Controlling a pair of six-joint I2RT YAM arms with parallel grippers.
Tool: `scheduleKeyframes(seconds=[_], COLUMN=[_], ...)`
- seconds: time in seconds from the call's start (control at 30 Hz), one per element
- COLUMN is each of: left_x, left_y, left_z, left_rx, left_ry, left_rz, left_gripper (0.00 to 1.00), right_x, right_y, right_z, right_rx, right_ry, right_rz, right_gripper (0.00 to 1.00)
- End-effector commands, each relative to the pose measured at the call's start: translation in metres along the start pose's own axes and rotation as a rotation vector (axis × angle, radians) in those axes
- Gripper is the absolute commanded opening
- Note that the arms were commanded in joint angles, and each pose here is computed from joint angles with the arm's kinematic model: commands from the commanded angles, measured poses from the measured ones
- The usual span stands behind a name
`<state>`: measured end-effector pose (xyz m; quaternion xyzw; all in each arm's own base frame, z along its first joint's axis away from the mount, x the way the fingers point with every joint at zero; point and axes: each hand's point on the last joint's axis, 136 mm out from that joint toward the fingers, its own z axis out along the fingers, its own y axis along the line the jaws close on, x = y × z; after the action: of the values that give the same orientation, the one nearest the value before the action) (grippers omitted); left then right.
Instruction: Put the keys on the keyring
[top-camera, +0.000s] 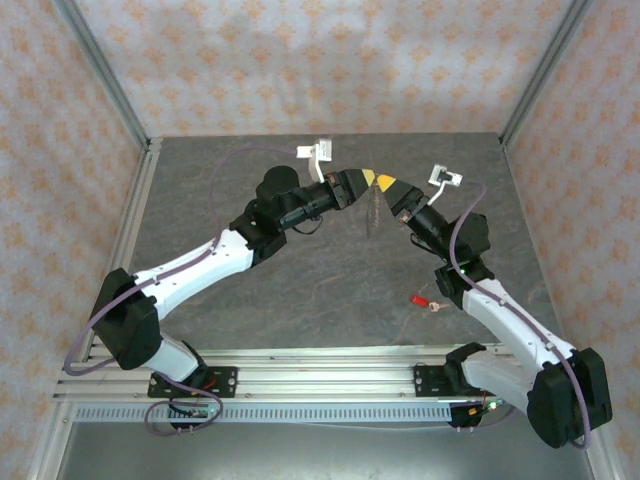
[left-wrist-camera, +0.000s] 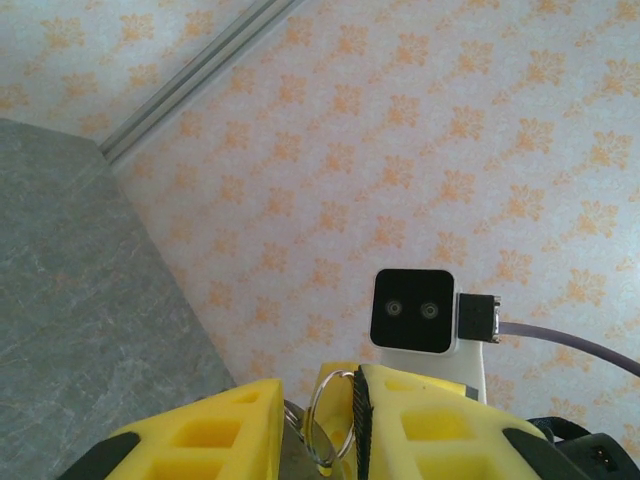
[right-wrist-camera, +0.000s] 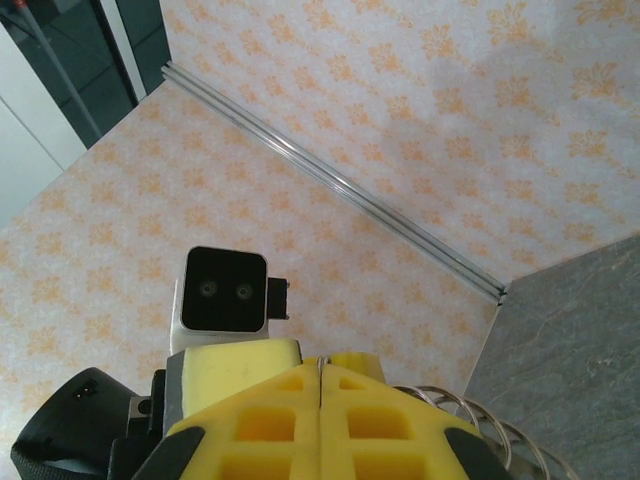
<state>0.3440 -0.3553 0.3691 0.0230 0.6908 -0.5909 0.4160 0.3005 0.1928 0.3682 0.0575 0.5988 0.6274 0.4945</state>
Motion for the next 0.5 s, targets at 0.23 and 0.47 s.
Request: scheduleKeyframes(seconds=[0.23,0.47], left_x=[0.0024,0.0037], left_y=[-0.0152,-0.0166], left_z=[0.0024,0.0027], left_rx=[0.059,0.063], left_ry=[-0.011,-0.010], left_rz=[0.010,0.011], left_gripper=[0.19,0.13], right_x=[-0.0042,-0.0042], right_y=[0.0121,0.0105], right_z=[-0.0017,-0.0019], right_rx=[-0.049,-0.042], right_ry=[-0.029,-0.030], right_rz=[-0.018,-0.018], right_gripper=[0.00,0.00])
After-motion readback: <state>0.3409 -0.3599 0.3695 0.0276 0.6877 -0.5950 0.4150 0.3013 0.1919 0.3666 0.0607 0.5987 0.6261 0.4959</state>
